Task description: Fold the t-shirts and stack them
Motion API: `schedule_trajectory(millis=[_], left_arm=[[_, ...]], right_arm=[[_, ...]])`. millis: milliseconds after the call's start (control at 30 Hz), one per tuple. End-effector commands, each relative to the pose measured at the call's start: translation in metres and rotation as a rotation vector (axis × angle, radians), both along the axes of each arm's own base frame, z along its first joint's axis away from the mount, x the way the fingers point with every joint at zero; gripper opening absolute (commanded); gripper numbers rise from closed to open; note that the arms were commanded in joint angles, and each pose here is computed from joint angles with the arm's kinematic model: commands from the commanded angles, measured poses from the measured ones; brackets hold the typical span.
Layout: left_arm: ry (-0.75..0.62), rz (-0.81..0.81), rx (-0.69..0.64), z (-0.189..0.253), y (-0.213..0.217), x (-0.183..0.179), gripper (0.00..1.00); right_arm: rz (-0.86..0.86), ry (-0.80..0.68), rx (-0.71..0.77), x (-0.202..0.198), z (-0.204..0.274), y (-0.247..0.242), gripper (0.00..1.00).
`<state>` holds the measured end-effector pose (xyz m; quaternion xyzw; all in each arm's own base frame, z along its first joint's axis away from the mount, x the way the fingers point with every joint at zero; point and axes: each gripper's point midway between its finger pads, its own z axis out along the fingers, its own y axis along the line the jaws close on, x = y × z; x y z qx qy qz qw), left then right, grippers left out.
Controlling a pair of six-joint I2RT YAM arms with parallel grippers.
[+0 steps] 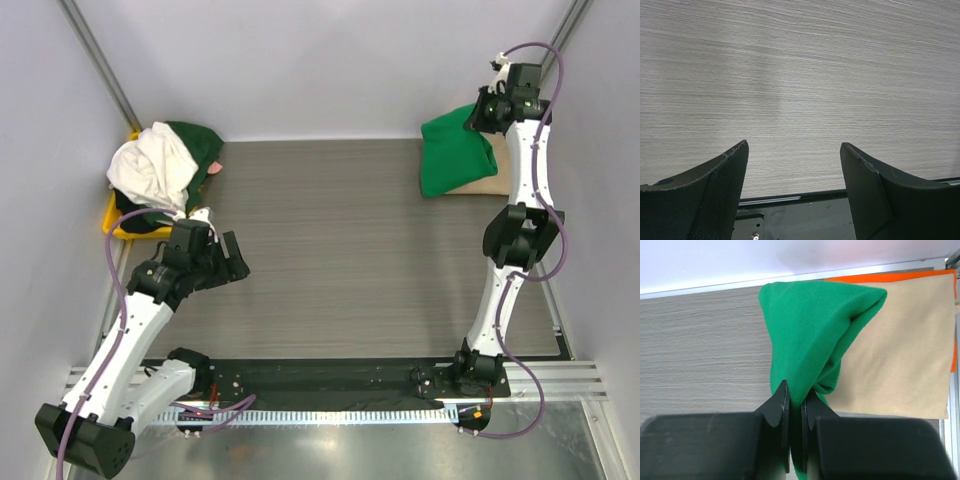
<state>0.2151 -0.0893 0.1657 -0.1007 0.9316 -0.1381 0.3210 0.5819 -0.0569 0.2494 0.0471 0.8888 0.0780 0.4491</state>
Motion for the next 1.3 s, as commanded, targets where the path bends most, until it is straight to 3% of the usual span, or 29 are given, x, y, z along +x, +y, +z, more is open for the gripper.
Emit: schedule_trajectory(millis=[0, 233, 600, 900, 967, 1000, 1033, 1100, 1267], left_arm=[[-0.037, -0.01, -0.004, 0.004, -0.002, 0.008, 0.75], [-0.026, -0.01, -0.001, 0.002, -0.002, 0.008, 0.74], [0.007, -0.012, 0.01, -0.006, -0.003, 0.009, 0.73], [0.023, -0.009, 0.011, -0.01, -0.003, 0.009, 0.73], [0.026, -0.008, 0.012, -0.011, -0.003, 0.009, 0.73], [0.027, -0.008, 0.012, -0.011, -0.003, 0.01, 0.73], [0.029, -0.008, 0.013, -0.011, -0.003, 0.01, 0.73], [0.028, -0.008, 0.014, -0.011, -0.003, 0.01, 0.73], [0.006, -0.005, 0.008, -0.006, -0.003, 0.009, 0.73]], right_arm=[[0.011, -0.174, 0.001, 0.002, 0.067, -0.006, 0.01], [0.019, -0.191, 0.017, 0.008, 0.065, -0.024, 0.01], [0.033, -0.105, 0.009, 0.032, -0.009, -0.045, 0.01], [-0.14, -0.127, -0.089, 0.043, -0.042, -0.138, 0.03], [-0.174, -0.119, -0.121, 0.05, -0.061, -0.152, 0.12], [-0.222, -0.141, -0.146, 0.056, -0.063, -0.164, 0.38], [-0.255, -0.142, -0.14, 0.059, -0.071, -0.171, 0.59], [-0.329, -0.123, -0.121, 0.063, -0.09, -0.179, 0.8], [-0.444, -0.161, -0.044, 0.052, -0.063, -0.175, 0.84]])
